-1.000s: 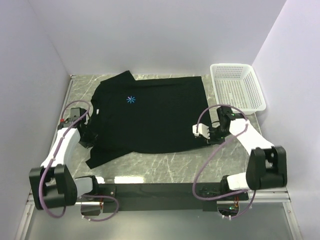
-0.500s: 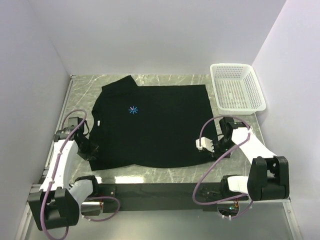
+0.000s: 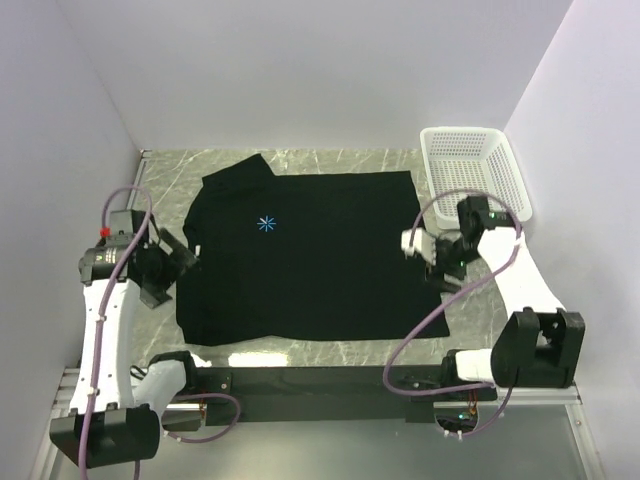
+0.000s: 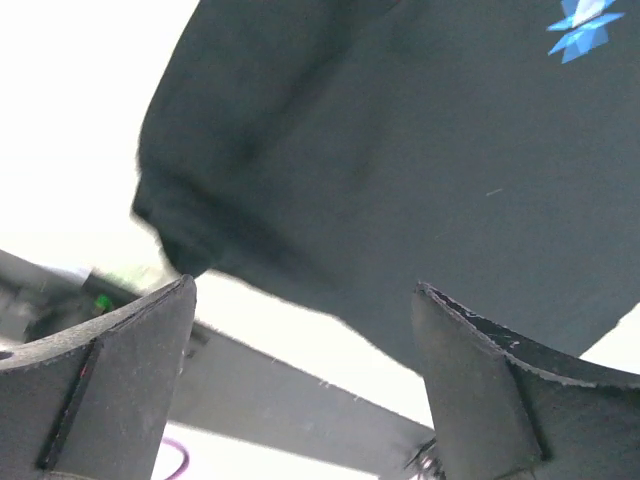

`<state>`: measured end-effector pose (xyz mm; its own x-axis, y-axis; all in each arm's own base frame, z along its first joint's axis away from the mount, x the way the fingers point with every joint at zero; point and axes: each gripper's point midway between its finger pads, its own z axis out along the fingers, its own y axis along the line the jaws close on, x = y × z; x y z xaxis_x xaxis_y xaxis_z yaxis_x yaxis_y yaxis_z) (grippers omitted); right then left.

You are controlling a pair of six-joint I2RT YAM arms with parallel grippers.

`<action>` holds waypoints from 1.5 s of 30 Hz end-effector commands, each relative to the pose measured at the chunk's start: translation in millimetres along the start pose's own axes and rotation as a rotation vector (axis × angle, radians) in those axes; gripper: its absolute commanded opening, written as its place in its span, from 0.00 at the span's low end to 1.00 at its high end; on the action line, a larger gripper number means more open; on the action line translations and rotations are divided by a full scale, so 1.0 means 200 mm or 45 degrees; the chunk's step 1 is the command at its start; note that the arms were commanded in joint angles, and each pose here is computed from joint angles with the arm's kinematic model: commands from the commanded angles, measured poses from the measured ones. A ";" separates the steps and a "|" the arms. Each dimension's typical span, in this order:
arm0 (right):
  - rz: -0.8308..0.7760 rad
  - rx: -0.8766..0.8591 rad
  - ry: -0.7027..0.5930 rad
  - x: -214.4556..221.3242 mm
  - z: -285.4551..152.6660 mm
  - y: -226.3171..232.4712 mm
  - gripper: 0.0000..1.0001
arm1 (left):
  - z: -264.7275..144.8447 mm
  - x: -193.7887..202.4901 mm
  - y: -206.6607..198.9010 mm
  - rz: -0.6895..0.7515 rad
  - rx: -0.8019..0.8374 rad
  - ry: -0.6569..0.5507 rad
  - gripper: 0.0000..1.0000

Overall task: Fold and stack the t-shirts
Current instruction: Flatten the tshirt out

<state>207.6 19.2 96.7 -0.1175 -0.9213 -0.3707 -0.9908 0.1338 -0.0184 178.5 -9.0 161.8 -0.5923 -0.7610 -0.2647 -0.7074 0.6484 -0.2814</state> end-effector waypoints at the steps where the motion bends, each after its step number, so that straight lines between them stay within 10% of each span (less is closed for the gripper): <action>1: 0.088 0.073 -0.190 -0.18 -0.09 -0.17 0.80 | -0.10 -0.14 -0.12 0.048 0.115 -0.136 0.93; 9: 0.406 0.321 -0.504 -0.62 -0.18 -0.99 0.72 | 0.11 -0.81 -0.69 0.258 0.438 -0.518 0.95; 18: 0.978 0.734 -0.323 -0.60 -0.05 -1.80 0.70 | 0.64 -1.19 -1.07 0.414 0.491 -0.417 0.92; 29: 1.179 1.119 -0.257 -0.45 0.06 -2.07 0.73 | 0.88 -1.26 -1.21 0.421 0.587 -0.367 0.91; 45: 1.184 1.042 -0.256 -0.44 0.15 -2.02 0.72 | 1.29 -1.27 -1.16 0.440 0.462 -0.209 0.72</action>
<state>614.3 49.9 86.8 -0.7078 -0.3111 -0.6342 -0.2134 0.9500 -0.2279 585.2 36.6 49.0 -0.6751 -0.5264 -0.5169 -0.3087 0.8379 -0.4501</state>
